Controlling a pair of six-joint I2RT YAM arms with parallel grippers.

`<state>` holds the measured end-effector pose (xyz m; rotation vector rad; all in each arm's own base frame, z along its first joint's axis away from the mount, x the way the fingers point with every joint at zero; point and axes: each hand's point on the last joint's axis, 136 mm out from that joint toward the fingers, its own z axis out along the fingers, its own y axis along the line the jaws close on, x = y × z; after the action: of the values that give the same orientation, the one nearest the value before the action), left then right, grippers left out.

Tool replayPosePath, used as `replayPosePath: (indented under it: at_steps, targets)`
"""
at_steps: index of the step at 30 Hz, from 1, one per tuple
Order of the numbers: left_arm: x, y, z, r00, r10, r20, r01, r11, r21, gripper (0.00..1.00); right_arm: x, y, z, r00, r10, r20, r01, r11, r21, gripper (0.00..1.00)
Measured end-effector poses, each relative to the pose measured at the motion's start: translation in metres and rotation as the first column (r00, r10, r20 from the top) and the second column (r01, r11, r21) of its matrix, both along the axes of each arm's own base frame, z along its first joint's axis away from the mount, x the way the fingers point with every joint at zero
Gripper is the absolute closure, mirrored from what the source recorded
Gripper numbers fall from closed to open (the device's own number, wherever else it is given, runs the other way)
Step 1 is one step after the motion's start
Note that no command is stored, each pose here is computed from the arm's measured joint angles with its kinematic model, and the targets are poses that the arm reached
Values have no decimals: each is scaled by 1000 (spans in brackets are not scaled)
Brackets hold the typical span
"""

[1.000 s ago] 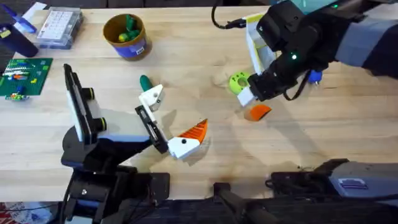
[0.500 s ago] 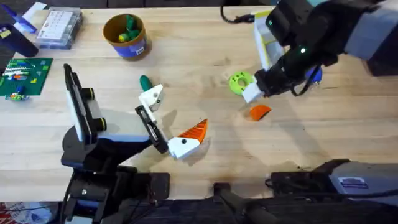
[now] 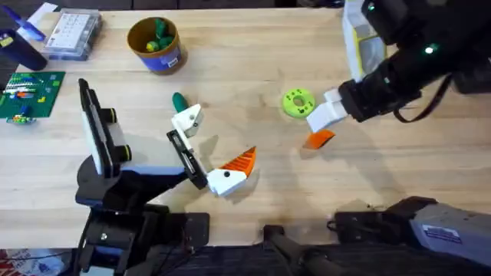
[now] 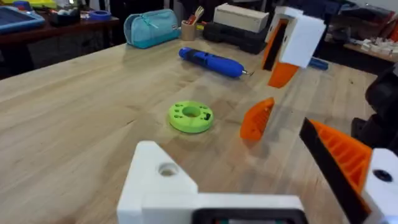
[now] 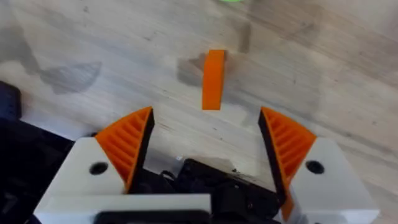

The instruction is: Pick up the gripper from the table and insert it into the empty holder that is missing its gripper. Then pick up a screw, insert it into the mounting hole, and use the screwdriver to tighten it. Finally, clean up the table by picking up the vegetable and placing it into the bucket.

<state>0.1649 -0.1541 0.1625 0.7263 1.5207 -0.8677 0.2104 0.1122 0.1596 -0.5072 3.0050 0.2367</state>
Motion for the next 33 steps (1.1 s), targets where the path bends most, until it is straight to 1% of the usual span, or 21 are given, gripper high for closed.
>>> replayPosePath:
  at_steps: [3, 5, 6, 7, 10, 13, 17, 21, 27, 30, 33]
  targets:
    - [0, 0, 0, 1000, 0, 0, 0, 1000, 0, 10, 0, 0, 0, 999, -17, 27, 16, 1000, 13, 14]
    - [0, 0, 0, 1000, 0, 0, 0, 1000, 0, 10, 0, -1, -7, 999, -23, 34, 23, 1000, 12, 14]
    - [0, 0, 0, 1000, 0, 0, 0, 1000, 0, 10, 0, -2, -13, 999, -25, 34, 25, 1000, 5, 14]
    - [0, 0, 0, 1000, 0, 0, 0, 1000, 0, 10, -3, -3, -36, 1000, -18, 21, 19, 1000, -24, 14]
    - [0, 0, 0, 1000, 0, 0, 0, 1000, 0, 10, -9, -3, -54, 1000, -1, 9, 1, 999, -45, 14]
    - [0, 0, 0, 1000, 0, 0, 0, 1000, 0, 10, -5, 2, -59, 999, 19, 34, -17, 999, -50, 14]
    - [0, 0, 0, 1000, 0, 0, 0, 1000, 0, 10, -6, 0, -63, 1000, 19, 14, -18, 997, -69, 20]
    - [0, 0, 0, 1000, 0, 0, 0, 1000, 0, 10, -6, -3, -71, 1000, 17, -14, -19, 995, -97, 68]
    - [0, 0, 0, 1000, 0, 0, 0, 1000, 0, 10, -6, -5, -77, 999, 16, -34, -20, 993, -119, 192]
    - [0, 0, 0, 1000, 0, 0, 0, 1000, 0, 10, -5, -5, -77, 999, 14, -34, -18, 992, -122, 328]
    - [0, 0, 0, 1000, 0, 0, 0, 1000, 0, 10, -5, -6, -78, 999, 12, -34, -16, 992, -122, 524]
